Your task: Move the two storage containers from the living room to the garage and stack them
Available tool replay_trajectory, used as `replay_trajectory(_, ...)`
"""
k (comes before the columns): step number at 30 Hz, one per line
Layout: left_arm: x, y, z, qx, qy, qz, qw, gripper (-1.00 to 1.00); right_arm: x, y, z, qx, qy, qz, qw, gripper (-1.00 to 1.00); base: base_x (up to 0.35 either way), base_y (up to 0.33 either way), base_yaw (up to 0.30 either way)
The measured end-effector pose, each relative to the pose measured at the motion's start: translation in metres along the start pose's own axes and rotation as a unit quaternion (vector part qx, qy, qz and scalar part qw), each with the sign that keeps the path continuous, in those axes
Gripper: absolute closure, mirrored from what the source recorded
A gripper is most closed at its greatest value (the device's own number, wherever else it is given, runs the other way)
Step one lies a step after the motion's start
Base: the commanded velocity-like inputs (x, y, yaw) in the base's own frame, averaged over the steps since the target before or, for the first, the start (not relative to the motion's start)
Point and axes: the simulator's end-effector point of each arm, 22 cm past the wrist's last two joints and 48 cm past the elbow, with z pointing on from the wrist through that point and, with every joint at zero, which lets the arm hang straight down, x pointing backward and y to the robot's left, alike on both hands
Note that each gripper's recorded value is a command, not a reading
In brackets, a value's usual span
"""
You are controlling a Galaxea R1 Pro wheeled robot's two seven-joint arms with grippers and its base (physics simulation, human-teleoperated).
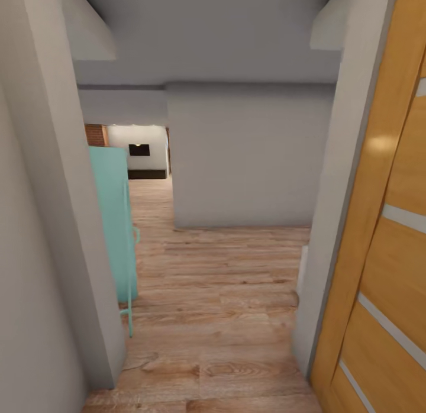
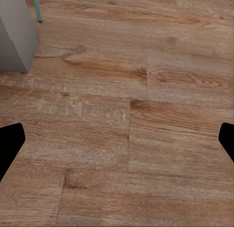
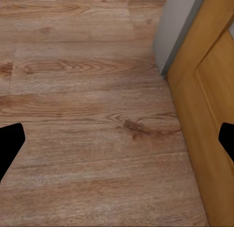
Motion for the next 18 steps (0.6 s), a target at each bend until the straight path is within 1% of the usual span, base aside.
replay_trajectory(18,0.0,-0.0004,0.0,0.001,0.0,0.001,1.0,-1.0,-0.0003,-0.0004,0.0,0.001,-0.001,-0.001,1.0,-1.0,0.323,0.0,0.0)
